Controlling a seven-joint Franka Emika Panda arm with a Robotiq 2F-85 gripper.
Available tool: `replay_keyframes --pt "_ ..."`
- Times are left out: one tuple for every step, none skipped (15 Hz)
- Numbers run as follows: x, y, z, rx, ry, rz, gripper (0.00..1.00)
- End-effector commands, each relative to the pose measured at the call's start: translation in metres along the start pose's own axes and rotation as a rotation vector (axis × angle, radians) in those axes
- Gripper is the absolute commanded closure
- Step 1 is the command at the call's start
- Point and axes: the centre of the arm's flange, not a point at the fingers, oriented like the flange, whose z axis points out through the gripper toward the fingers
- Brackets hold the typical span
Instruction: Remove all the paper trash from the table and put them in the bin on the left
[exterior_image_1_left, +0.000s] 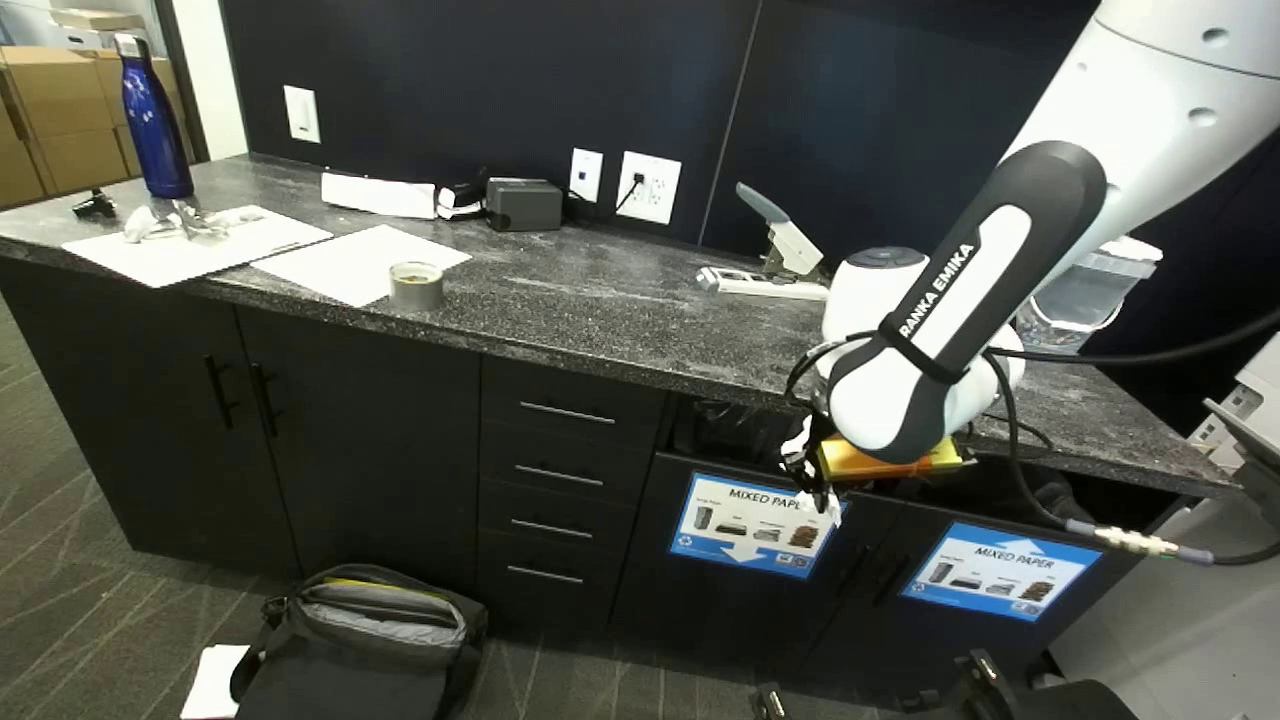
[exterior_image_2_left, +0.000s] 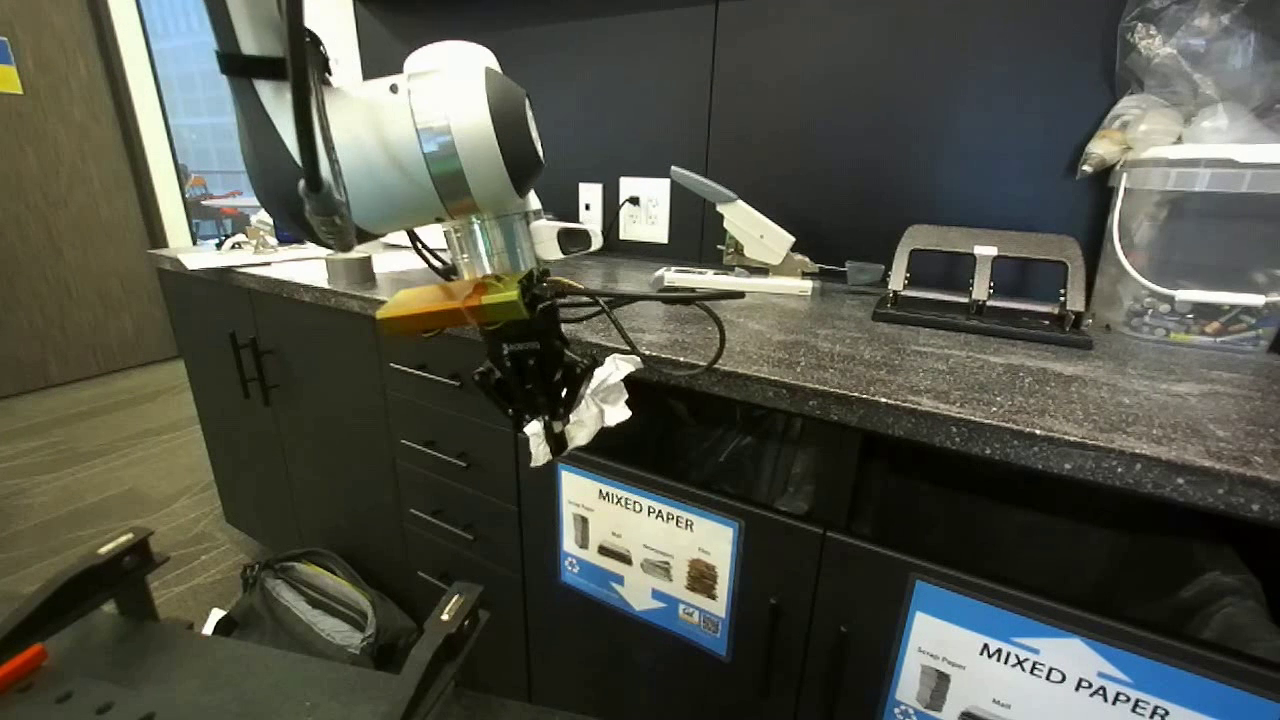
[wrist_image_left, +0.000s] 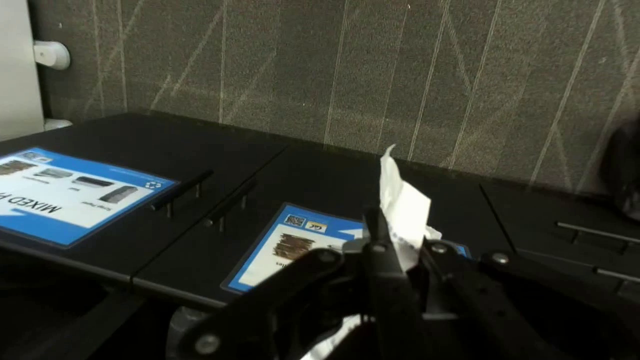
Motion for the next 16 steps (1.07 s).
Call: replay_keyframes --pt "-0.005 0.022 0.023 0.066 -0.005 -0.049 0.90" --pt "0.002 0.027 0.037 0.087 -0.017 -0.064 0.90" --pt "0.006 0.032 0.044 0.113 -0.039 -0.077 0.90" --pt "0.011 0.037 0.058 0.134 -0.058 -0.085 0.90" --pt "0.014 0.041 0.069 0.155 -0.076 -0.094 0.90" --pt "0.020 0.045 0.077 0.174 -0.083 -0.100 0.90" --pt "0.027 0.049 0.086 0.181 -0.077 -0.104 0.90" --pt "0.034 0.053 0.093 0.182 -0.061 -0.108 0.90" --pt "0.043 0.055 0.097 0.170 -0.027 -0.113 0.90" --pt "0.052 0.057 0.099 0.150 0.003 -0.117 0.90" --pt "0.059 0.058 0.104 0.138 0.029 -0.117 0.90" --pt "0.069 0.057 0.108 0.133 0.054 -0.117 0.90" --pt "0.076 0.056 0.111 0.137 0.068 -0.121 0.89" --pt "0.085 0.053 0.117 0.136 0.082 -0.118 0.90" --pt "0.090 0.050 0.122 0.132 0.101 -0.113 0.89" --pt "0.097 0.047 0.122 0.120 0.134 -0.099 0.90"
